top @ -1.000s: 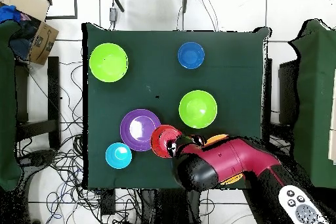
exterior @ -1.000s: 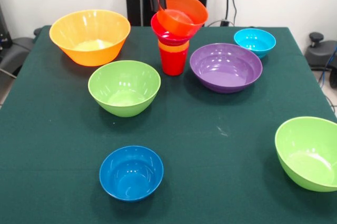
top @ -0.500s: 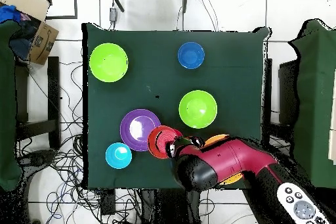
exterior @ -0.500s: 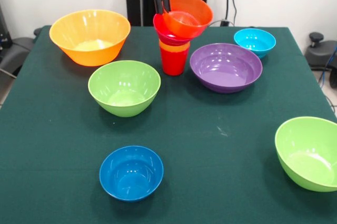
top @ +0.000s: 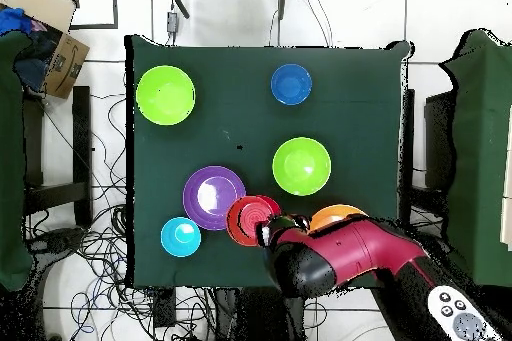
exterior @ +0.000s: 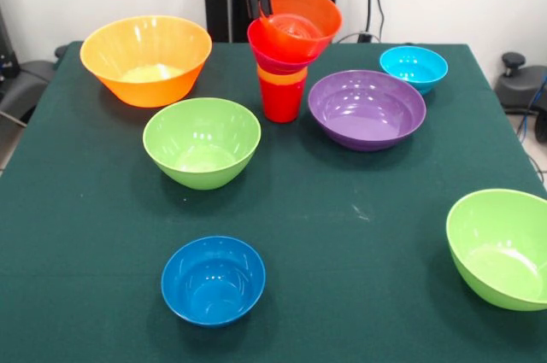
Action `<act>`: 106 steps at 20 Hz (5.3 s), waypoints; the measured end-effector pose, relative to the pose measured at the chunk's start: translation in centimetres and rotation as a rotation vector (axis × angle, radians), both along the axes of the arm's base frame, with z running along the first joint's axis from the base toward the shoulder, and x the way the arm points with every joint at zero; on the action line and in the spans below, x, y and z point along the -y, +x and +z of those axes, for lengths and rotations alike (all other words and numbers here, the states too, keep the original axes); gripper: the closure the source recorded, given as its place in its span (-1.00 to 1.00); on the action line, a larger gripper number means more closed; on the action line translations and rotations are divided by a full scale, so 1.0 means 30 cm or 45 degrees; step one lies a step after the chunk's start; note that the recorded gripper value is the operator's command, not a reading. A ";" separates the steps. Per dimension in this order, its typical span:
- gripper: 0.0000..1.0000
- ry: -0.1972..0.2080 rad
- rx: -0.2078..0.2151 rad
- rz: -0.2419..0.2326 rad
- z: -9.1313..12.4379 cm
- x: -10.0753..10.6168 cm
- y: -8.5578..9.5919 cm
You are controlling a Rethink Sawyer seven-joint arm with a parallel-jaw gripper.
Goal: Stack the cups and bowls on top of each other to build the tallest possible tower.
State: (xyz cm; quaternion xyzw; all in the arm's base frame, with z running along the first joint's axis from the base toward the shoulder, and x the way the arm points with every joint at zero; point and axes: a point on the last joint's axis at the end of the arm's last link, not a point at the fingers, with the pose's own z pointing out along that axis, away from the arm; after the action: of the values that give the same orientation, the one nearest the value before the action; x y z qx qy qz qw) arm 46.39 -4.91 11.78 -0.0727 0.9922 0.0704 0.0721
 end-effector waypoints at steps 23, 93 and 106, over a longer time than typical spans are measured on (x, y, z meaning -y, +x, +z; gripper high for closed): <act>1.00 0.017 -0.013 0.053 -0.056 0.006 -0.042; 1.00 -0.029 0.076 0.116 -0.072 0.037 -0.040; 1.00 -0.039 0.084 0.124 -0.071 0.040 -0.034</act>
State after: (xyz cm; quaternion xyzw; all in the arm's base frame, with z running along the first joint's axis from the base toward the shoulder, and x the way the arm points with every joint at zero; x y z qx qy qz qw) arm 45.37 -6.12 9.65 -0.1243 0.9856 0.0561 0.1001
